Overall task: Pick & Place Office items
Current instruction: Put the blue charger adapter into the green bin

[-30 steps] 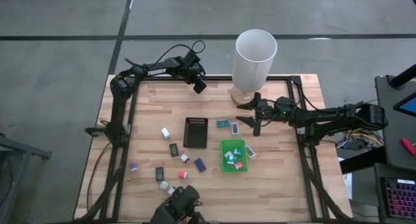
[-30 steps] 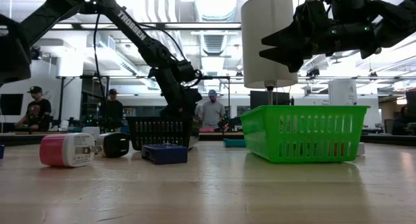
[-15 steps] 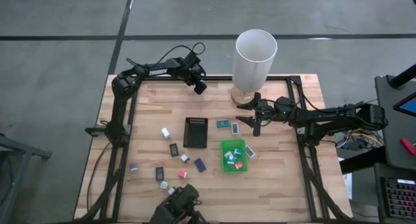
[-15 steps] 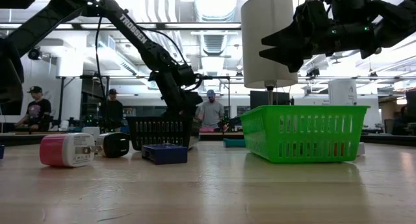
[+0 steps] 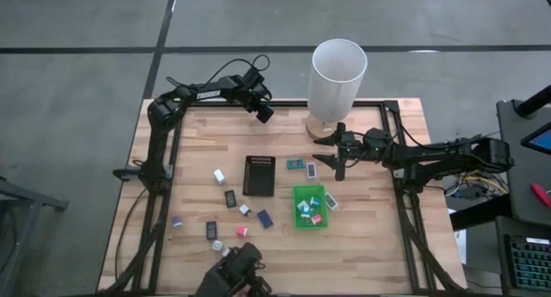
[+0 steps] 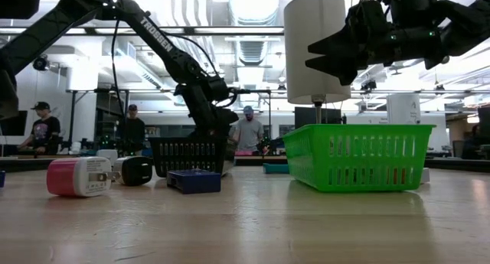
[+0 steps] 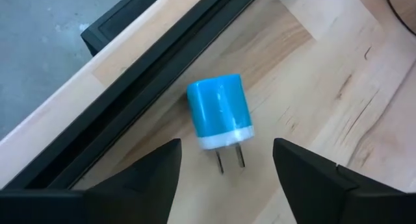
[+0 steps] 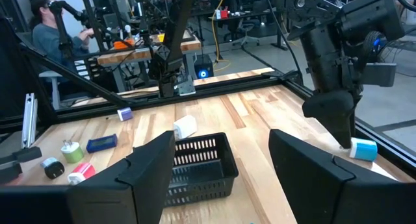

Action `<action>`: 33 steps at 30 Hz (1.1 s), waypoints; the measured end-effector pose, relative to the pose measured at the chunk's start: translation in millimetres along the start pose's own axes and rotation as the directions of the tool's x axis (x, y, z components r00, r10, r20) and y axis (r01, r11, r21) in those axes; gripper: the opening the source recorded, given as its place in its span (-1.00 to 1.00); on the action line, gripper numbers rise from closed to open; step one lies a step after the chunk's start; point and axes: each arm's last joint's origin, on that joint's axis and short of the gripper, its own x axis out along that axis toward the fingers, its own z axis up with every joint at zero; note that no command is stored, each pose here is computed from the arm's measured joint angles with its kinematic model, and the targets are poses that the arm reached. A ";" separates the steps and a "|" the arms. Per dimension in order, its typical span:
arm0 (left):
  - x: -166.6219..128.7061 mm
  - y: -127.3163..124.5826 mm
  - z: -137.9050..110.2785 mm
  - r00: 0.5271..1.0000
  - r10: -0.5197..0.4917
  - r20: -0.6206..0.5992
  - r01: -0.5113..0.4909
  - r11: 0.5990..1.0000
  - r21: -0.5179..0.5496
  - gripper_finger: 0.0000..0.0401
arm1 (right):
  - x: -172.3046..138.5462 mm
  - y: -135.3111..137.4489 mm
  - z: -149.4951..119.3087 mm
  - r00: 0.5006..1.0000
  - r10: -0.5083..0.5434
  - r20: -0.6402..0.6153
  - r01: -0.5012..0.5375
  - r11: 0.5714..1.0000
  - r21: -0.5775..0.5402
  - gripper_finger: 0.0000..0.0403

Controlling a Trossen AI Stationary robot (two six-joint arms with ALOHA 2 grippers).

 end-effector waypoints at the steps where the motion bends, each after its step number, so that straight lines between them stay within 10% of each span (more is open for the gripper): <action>1: -0.1 0.6 0.0 1.000 0.001 0.000 -0.001 1.000 -0.001 0.18 | 0.0 0.0 0.0 1.000 0.000 0.000 0.000 1.000 0.000 0.21; 33: -1.7 1.4 -5.3 0.997 -0.049 -0.055 0.051 0.998 0.033 -0.37 | 0.0 0.0 0.0 1.000 0.000 0.000 0.000 1.000 0.000 0.28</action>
